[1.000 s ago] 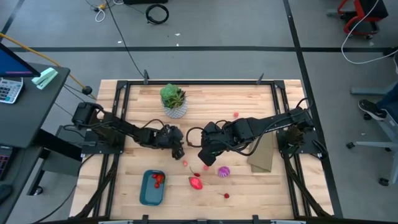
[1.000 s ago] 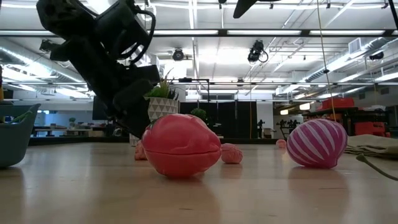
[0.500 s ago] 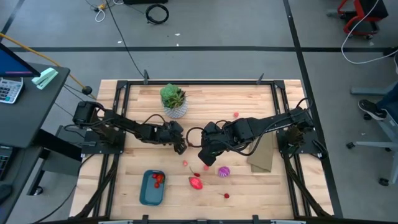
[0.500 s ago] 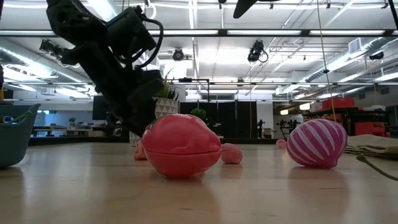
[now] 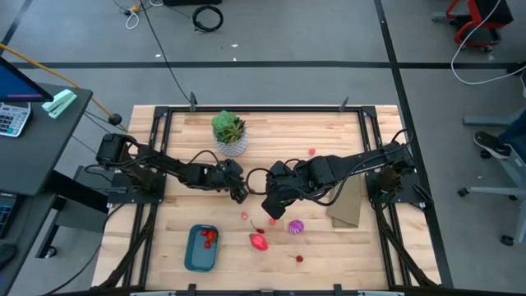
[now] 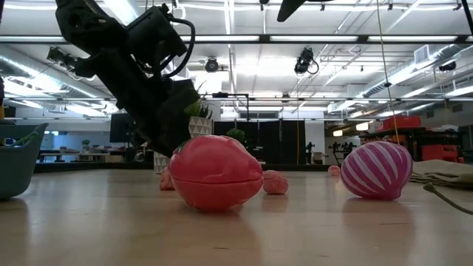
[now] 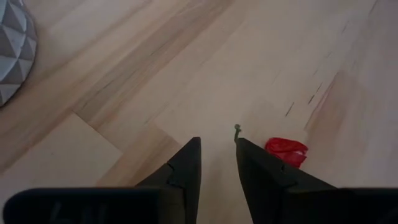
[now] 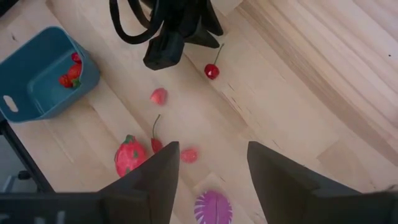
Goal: Pick and placing Produce into tupperware
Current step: Put the top red cherry into the bin
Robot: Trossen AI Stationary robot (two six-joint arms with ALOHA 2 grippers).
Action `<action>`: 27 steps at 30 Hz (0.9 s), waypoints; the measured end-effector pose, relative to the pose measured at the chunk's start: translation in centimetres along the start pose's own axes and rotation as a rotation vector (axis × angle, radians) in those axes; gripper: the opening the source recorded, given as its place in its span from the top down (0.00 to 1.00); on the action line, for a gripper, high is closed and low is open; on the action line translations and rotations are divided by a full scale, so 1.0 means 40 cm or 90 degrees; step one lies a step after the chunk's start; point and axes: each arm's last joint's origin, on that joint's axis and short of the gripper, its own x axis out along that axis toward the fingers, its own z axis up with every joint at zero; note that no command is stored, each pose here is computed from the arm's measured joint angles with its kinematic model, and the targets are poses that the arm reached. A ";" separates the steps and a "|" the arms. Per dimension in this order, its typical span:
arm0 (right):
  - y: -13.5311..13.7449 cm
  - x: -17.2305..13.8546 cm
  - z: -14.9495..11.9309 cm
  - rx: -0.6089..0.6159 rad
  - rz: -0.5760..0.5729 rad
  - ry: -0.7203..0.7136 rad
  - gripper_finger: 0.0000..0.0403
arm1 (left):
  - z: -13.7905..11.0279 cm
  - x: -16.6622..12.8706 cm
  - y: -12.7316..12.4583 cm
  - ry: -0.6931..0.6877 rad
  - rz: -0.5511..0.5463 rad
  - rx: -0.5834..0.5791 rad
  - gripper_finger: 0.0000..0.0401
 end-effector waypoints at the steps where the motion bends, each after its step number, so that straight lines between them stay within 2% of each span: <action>1: 0.000 0.000 0.000 0.000 0.000 0.000 0.51 | 0.000 0.000 0.000 -0.001 -0.001 0.000 0.73; 11: 0.000 0.000 0.000 0.000 0.000 0.000 0.51 | 0.003 -0.002 -0.009 -0.015 -0.016 -0.007 0.73; 19: 0.000 0.000 0.000 0.000 0.000 0.000 0.51 | -0.022 0.035 -0.008 -0.001 -0.006 -0.004 0.73; 27: 0.000 0.000 0.000 0.000 -0.001 0.000 0.51 | -0.009 0.041 -0.016 -0.035 -0.032 -0.030 0.73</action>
